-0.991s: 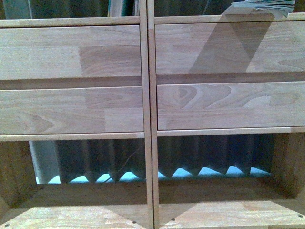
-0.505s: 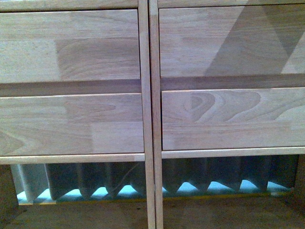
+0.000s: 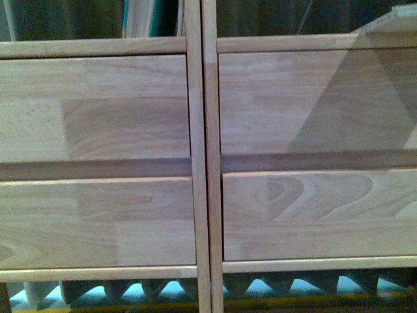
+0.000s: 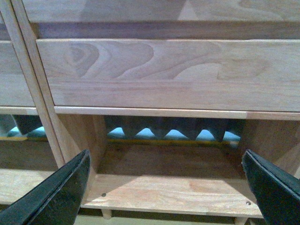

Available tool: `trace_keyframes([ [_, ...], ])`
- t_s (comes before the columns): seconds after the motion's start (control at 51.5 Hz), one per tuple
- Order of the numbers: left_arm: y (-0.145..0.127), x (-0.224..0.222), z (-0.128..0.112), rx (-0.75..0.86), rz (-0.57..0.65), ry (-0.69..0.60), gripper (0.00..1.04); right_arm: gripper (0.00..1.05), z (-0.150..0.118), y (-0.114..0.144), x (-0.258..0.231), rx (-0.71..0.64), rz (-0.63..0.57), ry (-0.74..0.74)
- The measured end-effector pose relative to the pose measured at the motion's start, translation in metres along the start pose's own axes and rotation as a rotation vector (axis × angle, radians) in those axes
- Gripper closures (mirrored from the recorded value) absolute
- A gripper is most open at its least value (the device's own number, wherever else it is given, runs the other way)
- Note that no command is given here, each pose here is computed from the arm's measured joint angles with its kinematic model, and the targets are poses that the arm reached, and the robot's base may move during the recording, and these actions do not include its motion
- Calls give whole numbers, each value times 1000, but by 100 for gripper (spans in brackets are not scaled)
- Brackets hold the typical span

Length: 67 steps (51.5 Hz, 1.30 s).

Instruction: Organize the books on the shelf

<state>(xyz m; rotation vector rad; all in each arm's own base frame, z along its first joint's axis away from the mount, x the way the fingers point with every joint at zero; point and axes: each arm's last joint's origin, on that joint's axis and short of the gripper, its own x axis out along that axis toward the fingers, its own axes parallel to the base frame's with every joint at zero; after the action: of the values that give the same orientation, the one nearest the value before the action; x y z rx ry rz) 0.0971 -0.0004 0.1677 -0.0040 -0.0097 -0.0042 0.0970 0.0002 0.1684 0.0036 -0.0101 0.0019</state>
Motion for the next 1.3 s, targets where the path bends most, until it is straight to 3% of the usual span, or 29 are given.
trace_keyframes([
  [0.564, 0, 0, 0, 0, 0, 0, 7, 7, -1, 0, 0, 13, 28, 21],
  [0.641, 0, 0, 0, 0, -1, 0, 7, 7, 2, -2, 3, 168, 162, 186],
  [0.719, 0, 0, 0, 0, 0, 0, 7, 7, 16, -6, 12, 345, 213, 236],
  [0.855, 0, 0, 0, 0, 0, 0, 7, 7, 51, -9, 33, 576, 225, 175],
  [1.01, 0, 0, 0, 0, 0, 0, 7, 7, 83, -6, 74, 951, 265, 119],
  [1.146, 0, 0, 0, 0, 0, 0, 7, 7, 89, -1, 104, 1162, 275, 128],
  [1.302, 0, 0, 0, 0, 0, 0, 7, 7, 84, 1, 145, 1368, 202, 141],
])
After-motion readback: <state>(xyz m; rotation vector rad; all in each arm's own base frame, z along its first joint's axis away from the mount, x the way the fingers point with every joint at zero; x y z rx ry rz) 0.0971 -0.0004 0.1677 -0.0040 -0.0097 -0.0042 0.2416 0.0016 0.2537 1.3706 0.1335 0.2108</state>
